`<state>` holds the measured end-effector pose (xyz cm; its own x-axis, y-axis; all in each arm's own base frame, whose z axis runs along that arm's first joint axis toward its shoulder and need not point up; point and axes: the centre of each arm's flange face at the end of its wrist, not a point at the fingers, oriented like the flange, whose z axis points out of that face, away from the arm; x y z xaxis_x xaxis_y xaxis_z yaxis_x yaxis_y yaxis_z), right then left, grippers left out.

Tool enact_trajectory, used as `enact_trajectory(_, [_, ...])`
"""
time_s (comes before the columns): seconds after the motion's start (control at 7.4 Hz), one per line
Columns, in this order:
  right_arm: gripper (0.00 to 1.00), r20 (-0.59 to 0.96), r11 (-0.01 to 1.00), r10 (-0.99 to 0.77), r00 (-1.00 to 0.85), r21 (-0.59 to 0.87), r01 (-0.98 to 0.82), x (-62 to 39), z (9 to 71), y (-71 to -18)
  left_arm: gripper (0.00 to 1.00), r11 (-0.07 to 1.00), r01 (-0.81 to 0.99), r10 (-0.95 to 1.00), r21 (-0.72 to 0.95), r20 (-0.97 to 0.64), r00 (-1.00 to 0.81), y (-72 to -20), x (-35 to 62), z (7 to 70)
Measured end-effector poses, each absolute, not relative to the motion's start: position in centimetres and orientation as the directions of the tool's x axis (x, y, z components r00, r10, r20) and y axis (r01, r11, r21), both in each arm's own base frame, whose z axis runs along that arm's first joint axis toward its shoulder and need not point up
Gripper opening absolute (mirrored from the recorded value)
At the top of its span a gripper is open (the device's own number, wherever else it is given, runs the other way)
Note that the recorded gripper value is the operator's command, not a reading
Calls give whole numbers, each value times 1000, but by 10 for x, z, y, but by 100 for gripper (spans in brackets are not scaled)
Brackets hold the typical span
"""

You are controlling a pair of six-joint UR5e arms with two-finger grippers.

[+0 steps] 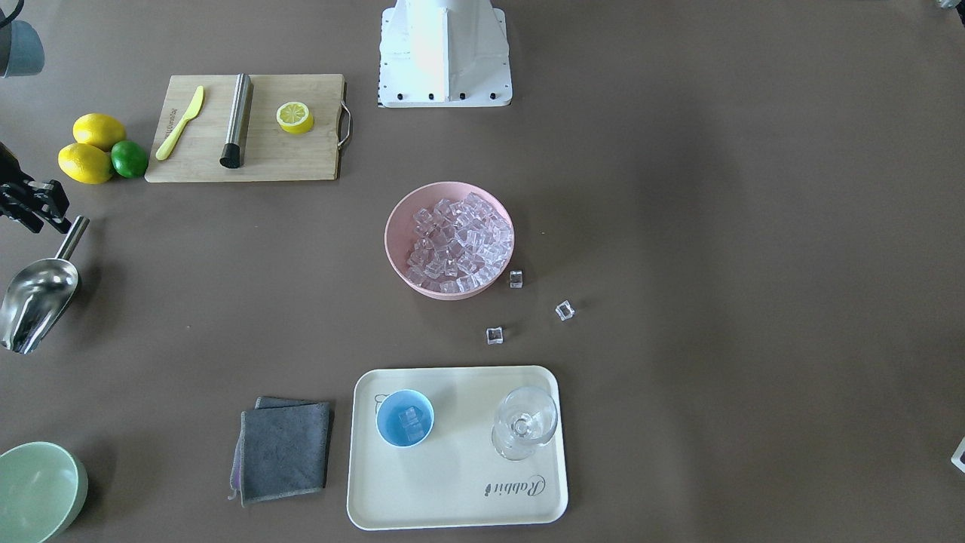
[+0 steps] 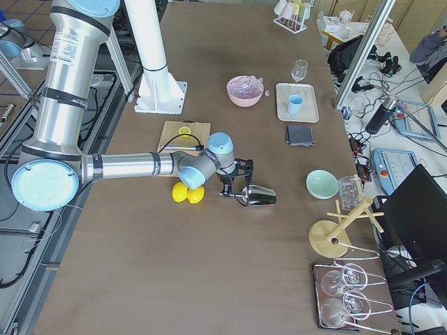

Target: Put ice in cup with scoop

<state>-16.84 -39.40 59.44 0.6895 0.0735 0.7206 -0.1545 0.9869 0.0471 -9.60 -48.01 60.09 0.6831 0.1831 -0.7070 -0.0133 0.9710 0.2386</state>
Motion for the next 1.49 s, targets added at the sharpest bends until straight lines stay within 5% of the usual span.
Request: enact_trajectory(1.49, [100, 716, 993, -99, 691, 112, 26, 48, 606, -398, 99, 975, -6, 166, 221, -711, 683, -477, -99, 609])
